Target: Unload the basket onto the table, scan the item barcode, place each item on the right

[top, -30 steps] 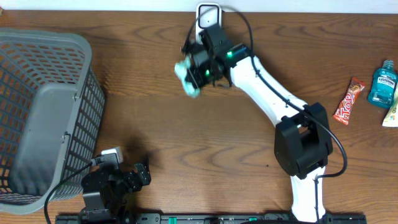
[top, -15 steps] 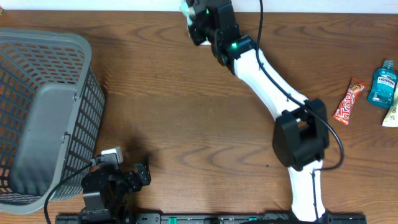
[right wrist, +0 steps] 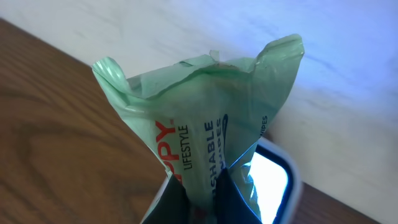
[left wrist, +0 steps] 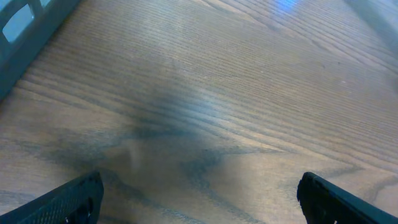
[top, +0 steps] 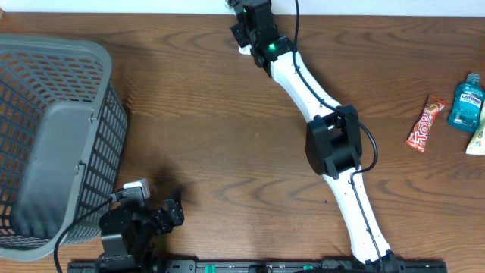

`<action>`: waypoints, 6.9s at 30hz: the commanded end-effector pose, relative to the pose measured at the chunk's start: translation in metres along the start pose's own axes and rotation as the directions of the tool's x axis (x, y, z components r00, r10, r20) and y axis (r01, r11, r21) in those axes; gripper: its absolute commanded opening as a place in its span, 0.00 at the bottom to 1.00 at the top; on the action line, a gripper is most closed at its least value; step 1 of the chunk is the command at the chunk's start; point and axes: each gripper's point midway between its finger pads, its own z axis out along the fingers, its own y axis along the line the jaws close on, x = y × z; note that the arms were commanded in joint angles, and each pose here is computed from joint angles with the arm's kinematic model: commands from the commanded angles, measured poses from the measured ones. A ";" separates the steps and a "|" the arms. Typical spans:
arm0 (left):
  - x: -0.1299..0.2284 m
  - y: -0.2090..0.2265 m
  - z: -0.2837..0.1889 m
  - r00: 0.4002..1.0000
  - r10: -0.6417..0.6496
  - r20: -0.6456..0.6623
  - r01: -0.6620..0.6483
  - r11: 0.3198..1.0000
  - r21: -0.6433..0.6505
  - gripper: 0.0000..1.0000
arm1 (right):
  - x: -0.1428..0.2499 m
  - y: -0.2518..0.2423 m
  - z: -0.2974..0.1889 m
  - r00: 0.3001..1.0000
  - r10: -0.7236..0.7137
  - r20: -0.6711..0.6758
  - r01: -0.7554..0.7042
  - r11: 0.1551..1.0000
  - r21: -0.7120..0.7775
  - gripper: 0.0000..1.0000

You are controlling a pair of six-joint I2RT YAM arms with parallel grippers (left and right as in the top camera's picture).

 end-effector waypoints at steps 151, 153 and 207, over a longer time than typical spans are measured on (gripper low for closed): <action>0.018 0.005 0.001 0.997 -0.021 -0.068 0.020 1.000 -0.021 0.98 | 0.254 -0.166 -0.475 0.656 0.471 0.590 -0.741 0.551 0.384 0.99; 0.018 0.005 0.001 0.997 -0.021 -0.068 0.020 1.000 -0.021 0.98 | 0.255 -0.167 -0.475 0.656 0.470 0.590 -0.741 0.548 0.387 0.99; 0.017 0.007 0.001 0.998 -0.021 -0.066 0.019 0.999 -0.031 0.98 | 0.252 -0.160 -0.470 0.773 0.381 0.507 -0.612 0.656 0.442 0.99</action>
